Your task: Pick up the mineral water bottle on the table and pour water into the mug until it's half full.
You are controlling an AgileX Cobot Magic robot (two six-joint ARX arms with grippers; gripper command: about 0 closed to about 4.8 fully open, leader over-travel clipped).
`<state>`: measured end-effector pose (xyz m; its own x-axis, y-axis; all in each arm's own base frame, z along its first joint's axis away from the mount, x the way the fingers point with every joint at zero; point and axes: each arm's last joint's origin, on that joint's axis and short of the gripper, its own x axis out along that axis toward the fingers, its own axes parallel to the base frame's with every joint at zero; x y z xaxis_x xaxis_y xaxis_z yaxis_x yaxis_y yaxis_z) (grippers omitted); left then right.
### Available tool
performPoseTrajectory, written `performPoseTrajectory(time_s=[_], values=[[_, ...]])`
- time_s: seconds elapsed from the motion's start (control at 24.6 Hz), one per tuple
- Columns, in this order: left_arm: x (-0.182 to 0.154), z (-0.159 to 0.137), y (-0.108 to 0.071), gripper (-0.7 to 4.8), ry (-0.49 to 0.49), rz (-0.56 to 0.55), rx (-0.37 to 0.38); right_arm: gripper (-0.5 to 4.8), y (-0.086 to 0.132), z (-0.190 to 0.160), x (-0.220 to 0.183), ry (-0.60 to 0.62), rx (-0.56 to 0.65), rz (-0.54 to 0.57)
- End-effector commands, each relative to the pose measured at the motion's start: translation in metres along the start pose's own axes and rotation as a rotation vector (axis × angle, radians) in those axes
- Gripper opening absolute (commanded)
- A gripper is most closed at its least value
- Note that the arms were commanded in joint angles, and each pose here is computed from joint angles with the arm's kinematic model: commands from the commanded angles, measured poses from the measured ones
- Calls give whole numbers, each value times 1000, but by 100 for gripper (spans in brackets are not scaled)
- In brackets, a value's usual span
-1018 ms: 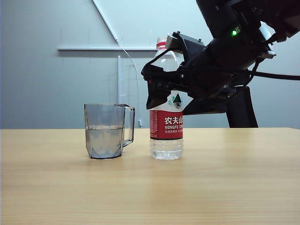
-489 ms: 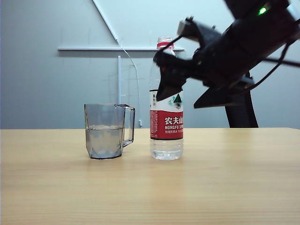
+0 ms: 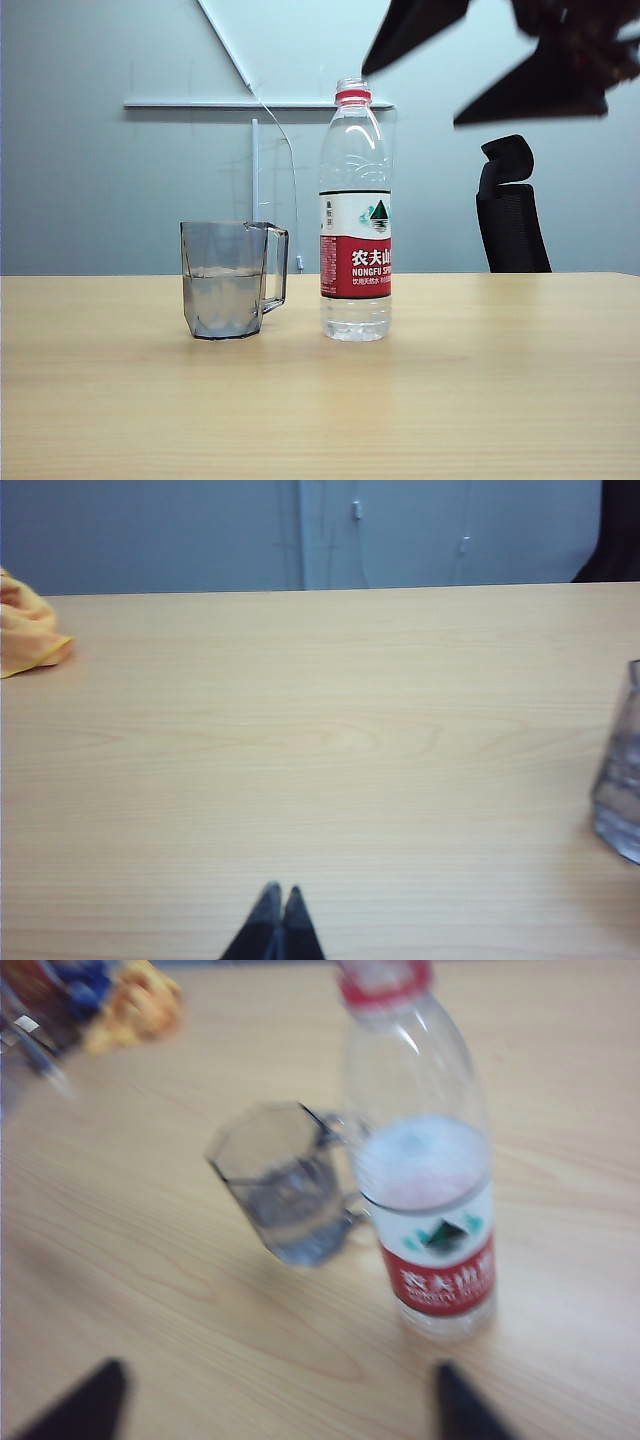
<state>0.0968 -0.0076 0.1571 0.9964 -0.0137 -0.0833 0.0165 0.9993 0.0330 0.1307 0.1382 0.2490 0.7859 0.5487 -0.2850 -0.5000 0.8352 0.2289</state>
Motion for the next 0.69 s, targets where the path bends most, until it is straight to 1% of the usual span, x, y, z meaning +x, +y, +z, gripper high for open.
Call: performPoseTrajectory(time_s=[0.04,0.08,0.2,0.24,0.37,0.41,0.53,0.69], values=[[0,2,3,-2,-12,27,-6,46,3,12,-26,-91,20,57],[0,2,3,-2,-12,29,-6,-4,3,16,-39,-130,28,83],[0,2,3,-2,-12,27,-6,-6,-1,19,-55,-168,39,70],[0,2,3,-2,-12,27,-6,-6,-5,19,-64,-181,42,44],[0,2,3,-2,-12,33,-7,-6,-10,16,-80,-183,43,31],[0,2,4,-2,-12,44,-8,-6,-13,16,-86,-193,46,11],[0,2,5,-2,-12,52,-8,-6,-16,14,-95,-204,45,13],[0,2,5,-2,-12,48,-8,-5,-20,15,-101,-247,58,-41]])
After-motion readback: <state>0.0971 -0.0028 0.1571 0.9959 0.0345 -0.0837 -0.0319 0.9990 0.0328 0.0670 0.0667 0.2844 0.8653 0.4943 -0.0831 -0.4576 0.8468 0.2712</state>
